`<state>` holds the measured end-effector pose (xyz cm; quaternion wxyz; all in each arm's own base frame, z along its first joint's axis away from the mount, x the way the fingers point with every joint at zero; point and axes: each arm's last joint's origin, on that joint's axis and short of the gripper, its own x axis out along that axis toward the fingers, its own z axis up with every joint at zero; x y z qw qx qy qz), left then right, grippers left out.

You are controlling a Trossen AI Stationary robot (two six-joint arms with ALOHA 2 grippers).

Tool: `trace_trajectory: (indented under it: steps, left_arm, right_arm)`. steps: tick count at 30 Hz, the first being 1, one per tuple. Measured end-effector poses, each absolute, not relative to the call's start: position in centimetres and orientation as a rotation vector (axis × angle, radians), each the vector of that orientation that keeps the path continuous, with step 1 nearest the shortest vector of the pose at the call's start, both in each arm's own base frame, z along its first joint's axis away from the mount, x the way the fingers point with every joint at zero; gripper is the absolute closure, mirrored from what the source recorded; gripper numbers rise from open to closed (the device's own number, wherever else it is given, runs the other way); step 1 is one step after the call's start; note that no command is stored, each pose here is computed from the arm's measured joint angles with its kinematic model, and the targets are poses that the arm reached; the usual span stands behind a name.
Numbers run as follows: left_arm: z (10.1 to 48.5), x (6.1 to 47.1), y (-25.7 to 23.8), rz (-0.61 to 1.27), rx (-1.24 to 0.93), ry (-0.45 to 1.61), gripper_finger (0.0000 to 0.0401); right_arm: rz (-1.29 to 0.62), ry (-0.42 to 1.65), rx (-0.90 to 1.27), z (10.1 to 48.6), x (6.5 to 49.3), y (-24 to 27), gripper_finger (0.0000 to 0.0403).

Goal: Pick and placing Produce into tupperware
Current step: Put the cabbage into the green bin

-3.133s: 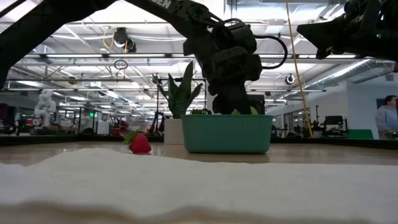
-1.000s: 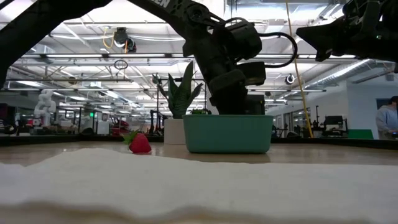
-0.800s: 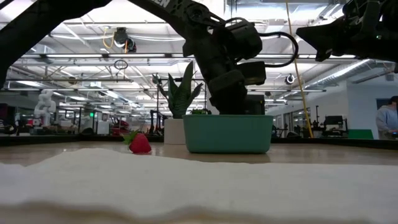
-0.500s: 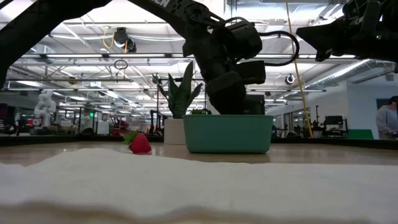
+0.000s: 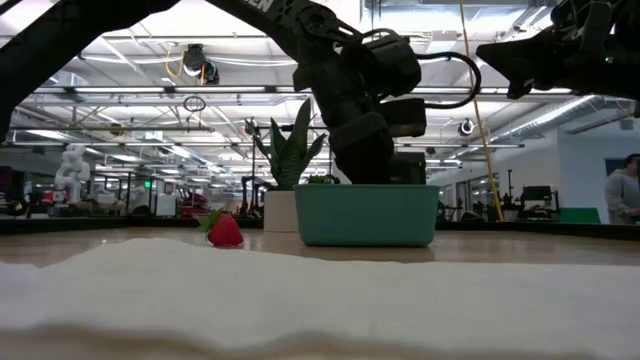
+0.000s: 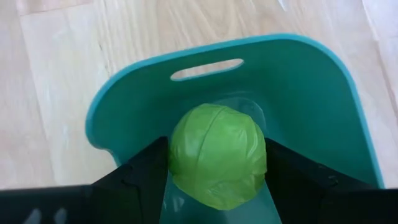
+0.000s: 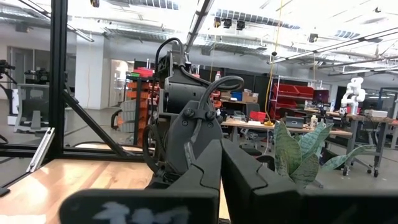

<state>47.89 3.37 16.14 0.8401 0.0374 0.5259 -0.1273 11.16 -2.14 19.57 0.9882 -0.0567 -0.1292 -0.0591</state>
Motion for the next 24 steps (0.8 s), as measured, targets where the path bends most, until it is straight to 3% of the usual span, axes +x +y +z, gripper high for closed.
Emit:
trace_trajectory:
  steps: [9, 17, 24]
  left_arm:
    - [16.11, 47.81, 3.28, -0.292, 0.061, 1.116, 0.0174]
    - [16.13, 47.84, 3.28, -0.292, 0.062, 1.112, 0.0136]
    - [16.14, 47.86, 3.28, -0.295, 0.067, 1.109, 0.0131]
  right_arm:
    - [-0.118, -0.257, -0.106, 19.55, 11.16, -2.14, 0.0403]
    - [-0.118, -0.257, -0.106, 19.54, 11.16, -2.14, 0.0403]
    - [-0.118, -0.257, -0.106, 19.54, 11.17, -2.14, 0.0403]
